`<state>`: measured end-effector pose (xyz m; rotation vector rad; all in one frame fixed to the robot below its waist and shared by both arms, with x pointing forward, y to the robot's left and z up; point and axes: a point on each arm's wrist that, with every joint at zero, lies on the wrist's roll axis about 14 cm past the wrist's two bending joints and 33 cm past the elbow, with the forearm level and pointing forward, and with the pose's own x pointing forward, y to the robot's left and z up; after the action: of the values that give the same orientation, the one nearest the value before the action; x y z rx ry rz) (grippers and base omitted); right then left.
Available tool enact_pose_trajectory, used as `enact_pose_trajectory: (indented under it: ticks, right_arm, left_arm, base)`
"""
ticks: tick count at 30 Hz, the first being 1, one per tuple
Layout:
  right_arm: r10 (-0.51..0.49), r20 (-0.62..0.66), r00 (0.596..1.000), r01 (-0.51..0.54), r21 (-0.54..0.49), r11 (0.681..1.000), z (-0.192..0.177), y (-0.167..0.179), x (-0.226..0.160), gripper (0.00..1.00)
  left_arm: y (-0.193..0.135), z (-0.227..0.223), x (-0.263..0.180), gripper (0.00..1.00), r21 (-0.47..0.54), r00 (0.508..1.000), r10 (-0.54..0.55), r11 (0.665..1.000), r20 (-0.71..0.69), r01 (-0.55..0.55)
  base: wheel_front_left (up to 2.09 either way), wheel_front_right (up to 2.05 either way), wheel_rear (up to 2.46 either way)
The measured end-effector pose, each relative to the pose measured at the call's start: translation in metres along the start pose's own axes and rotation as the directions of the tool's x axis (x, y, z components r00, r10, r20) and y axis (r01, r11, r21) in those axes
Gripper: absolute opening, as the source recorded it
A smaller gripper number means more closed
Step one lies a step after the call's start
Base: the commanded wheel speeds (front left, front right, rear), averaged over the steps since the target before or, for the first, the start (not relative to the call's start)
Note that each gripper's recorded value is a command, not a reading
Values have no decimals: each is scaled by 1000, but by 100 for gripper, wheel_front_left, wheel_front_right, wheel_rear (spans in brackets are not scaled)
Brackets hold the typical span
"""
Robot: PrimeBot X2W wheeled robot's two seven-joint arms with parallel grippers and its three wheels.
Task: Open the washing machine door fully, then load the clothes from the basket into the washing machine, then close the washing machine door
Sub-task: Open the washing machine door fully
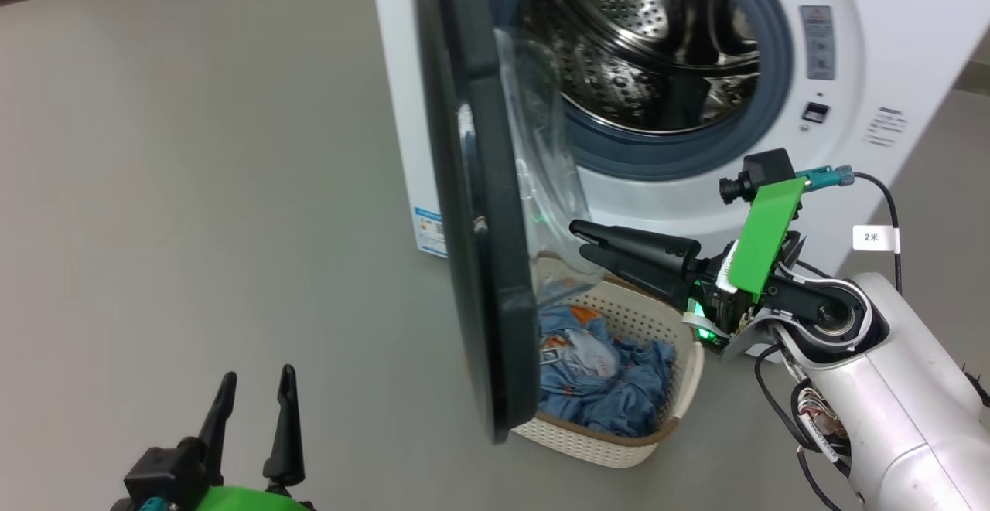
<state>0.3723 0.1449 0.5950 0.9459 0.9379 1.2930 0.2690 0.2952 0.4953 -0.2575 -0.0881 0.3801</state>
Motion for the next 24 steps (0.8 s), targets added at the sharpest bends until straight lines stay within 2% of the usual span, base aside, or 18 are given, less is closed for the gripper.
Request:
enact_pose_trajectory:
  ticks: [8,15,20,24]
  right_arm:
    - [-38,124,992,44,-50,998,12,-4,-41,100]
    - [-77,267,961,111,-114,987,25,-5,-81,100]
    - [-131,429,894,226,-180,957,37,-10,-120,100]
    - [-169,529,832,325,-218,920,41,-16,-147,100]
  left_arm:
    - [-34,-7,19,100,-1,995,-101,995,-19,101]
    - [-61,-13,31,100,2,984,-175,984,-38,176]
    - [-81,-18,39,100,0,973,-225,974,-50,225]
    - [-94,-21,43,100,-4,965,-257,966,-56,257]
  base:
    - [0,0,0]
    - [0,0,0]
    - [0,0,0]
    - [0,0,0]
